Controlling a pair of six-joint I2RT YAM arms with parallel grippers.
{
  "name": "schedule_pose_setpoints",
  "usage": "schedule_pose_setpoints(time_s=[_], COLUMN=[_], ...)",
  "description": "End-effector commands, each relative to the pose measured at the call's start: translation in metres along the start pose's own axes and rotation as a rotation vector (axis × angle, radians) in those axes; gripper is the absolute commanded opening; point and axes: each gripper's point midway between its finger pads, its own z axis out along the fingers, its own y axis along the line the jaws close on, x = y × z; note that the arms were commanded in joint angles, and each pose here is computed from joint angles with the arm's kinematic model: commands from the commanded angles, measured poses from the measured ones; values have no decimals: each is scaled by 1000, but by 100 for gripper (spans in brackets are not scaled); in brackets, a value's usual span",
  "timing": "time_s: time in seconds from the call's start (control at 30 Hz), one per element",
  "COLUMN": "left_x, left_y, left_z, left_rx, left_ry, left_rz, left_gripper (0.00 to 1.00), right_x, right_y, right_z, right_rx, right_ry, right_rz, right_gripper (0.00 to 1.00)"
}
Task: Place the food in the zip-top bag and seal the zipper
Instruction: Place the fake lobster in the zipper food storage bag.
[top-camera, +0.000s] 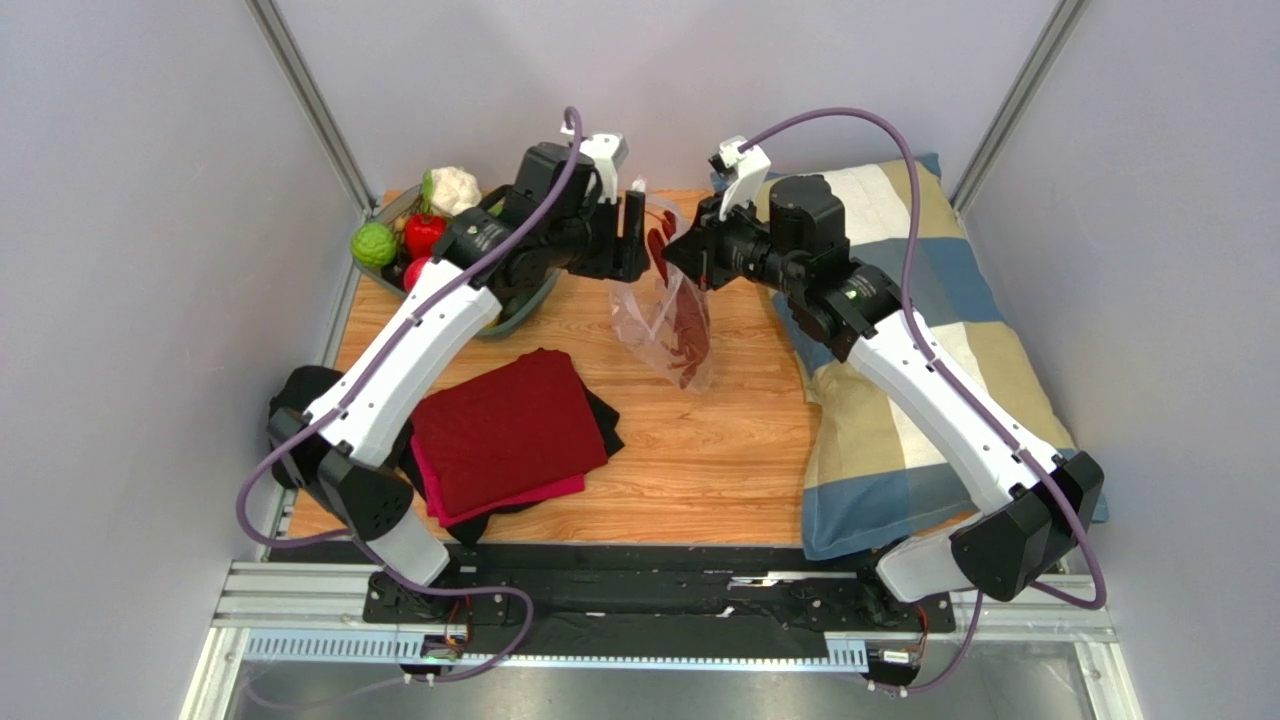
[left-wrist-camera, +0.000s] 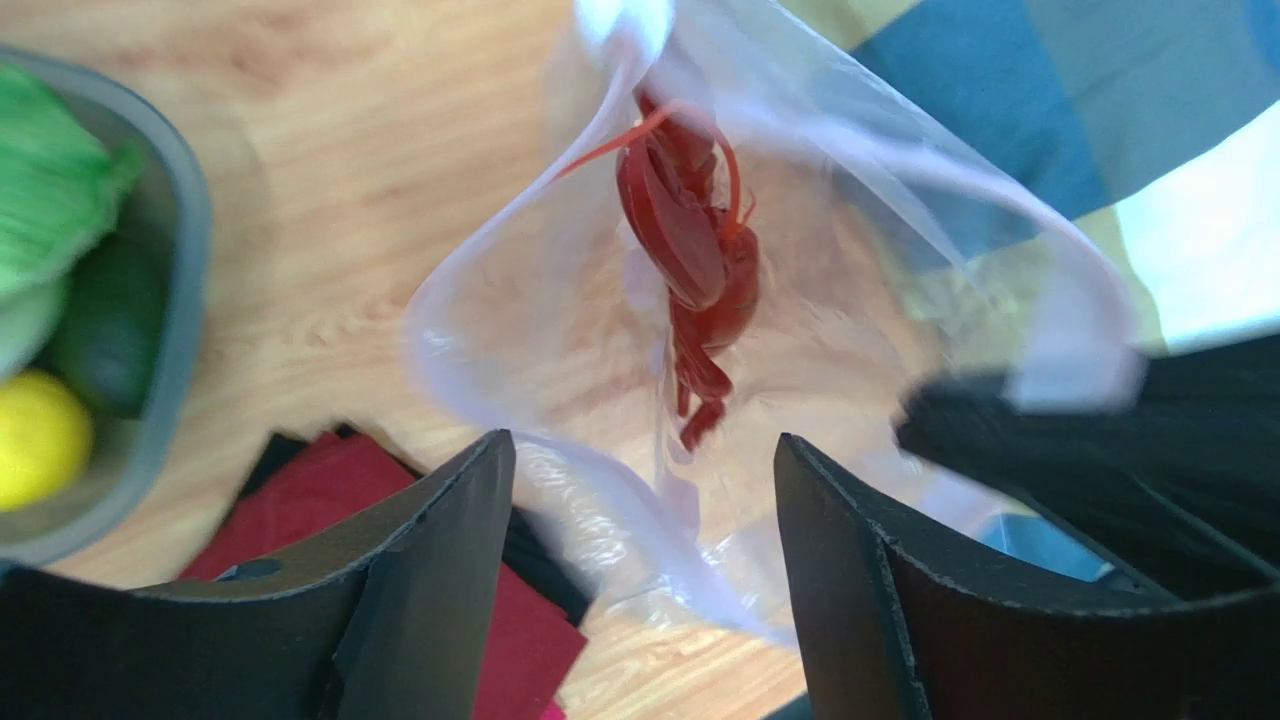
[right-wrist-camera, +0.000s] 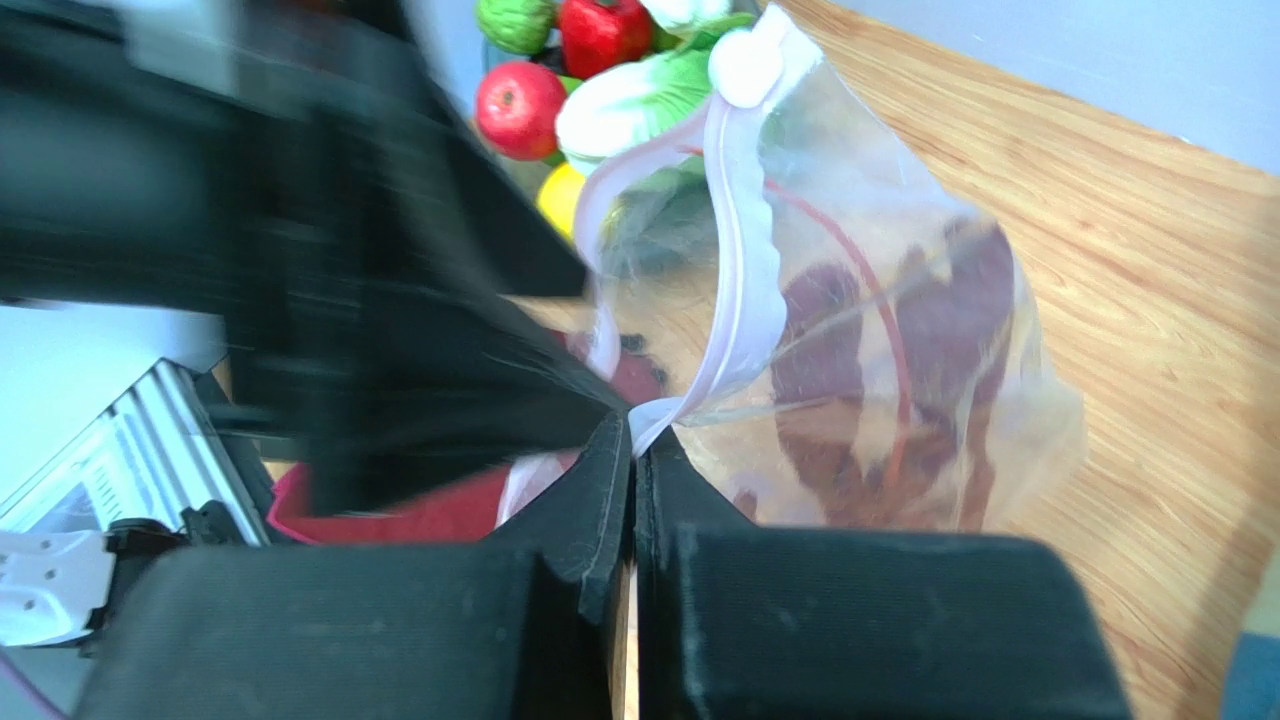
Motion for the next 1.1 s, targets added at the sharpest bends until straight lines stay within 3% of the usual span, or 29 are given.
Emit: schedule_pose_setpoints(time_s=[0.0, 0.1, 0.27, 0.5, 0.67, 0.73, 0.83, 0.97, 1.0, 1.07], left_x=[-25, -20, -25, -49, -63, -54, -30, -8, -9, -17], left_y=[16, 23, 8, -9, -27, -33, -29, -3, 1, 13], left_z=[-31, -26, -18, -25, -36, -22, 4, 21, 21, 17], left_rx=[-73, -68, 18, 80, 162, 183, 171, 75, 63, 32], left_ry=[-90, -73, -90, -168, -212, -163, -36, 50, 50, 27], left_rz=[77, 92, 82, 75, 96, 109, 77, 43, 41, 33], left_gripper=[72, 68, 73, 63, 72, 78, 79, 60, 47, 36], right_x=[-15, -13, -10, -6, 0, 2, 5, 7, 7, 9], right_y=[-11, -17, -17, -14, -15, -16, -20, -23, -24, -26], right_z=[-7, -7, -6, -6, -5, -5, -2, -3, -4, -6], right_rx=[44, 54, 32, 21, 24, 28, 47, 66, 71, 83], right_ry=[-47, -40, -21, -3, 18, 21, 32, 45, 46, 52], right_rz=[-30, -10, 28, 50, 71, 79, 91, 102, 96, 92], right_gripper=[0, 0, 0, 0, 0, 0, 0, 0, 0, 0])
